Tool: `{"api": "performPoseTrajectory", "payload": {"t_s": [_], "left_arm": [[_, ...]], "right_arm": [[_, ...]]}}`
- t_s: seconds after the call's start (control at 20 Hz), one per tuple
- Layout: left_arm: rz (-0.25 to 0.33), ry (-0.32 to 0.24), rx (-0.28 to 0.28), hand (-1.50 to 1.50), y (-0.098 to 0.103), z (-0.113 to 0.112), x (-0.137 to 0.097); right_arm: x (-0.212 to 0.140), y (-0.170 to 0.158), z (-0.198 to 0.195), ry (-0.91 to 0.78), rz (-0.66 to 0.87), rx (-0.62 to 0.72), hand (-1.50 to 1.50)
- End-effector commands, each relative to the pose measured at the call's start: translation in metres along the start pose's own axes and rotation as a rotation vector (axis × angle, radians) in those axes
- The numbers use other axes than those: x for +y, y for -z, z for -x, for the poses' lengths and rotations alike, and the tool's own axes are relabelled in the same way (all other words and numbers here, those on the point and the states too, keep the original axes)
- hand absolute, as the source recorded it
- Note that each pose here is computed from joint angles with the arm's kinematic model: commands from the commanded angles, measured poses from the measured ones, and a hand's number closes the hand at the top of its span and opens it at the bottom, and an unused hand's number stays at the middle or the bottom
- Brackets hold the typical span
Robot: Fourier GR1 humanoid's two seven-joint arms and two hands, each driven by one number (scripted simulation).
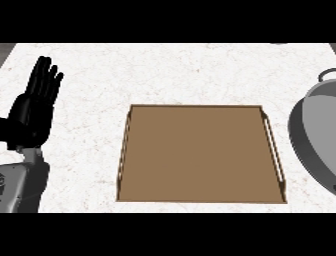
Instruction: Pick the tomato from the tray and place it in the pot
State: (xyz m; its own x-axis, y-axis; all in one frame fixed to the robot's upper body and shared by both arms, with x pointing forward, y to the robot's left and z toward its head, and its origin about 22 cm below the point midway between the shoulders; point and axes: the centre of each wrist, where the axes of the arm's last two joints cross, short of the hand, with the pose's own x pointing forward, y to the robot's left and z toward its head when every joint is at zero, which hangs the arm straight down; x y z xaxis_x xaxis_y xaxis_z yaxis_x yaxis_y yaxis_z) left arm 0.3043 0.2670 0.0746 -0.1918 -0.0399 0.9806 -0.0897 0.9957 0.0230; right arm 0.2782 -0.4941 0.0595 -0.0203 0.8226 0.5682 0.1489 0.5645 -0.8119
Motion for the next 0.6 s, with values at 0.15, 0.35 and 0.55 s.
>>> {"api": "performPoseTrajectory", "payload": {"t_s": [0.15,0.35,0.55], "left_arm": [[-0.027,0.010,0.006,0.00,0.005,0.001,0.000],[-0.025,-0.001,0.005,0.00,-0.006,0.000,0.014],[-0.027,0.012,-0.005,0.00,0.011,-0.012,0.006]], "right_arm": [[-0.016,0.014,-0.010,0.302,0.112,-0.069,-1.50],[-0.030,-0.007,0.011,0.429,0.180,0.036,-1.50],[-0.040,-0.016,0.025,0.556,0.247,0.038,-1.50]]}}
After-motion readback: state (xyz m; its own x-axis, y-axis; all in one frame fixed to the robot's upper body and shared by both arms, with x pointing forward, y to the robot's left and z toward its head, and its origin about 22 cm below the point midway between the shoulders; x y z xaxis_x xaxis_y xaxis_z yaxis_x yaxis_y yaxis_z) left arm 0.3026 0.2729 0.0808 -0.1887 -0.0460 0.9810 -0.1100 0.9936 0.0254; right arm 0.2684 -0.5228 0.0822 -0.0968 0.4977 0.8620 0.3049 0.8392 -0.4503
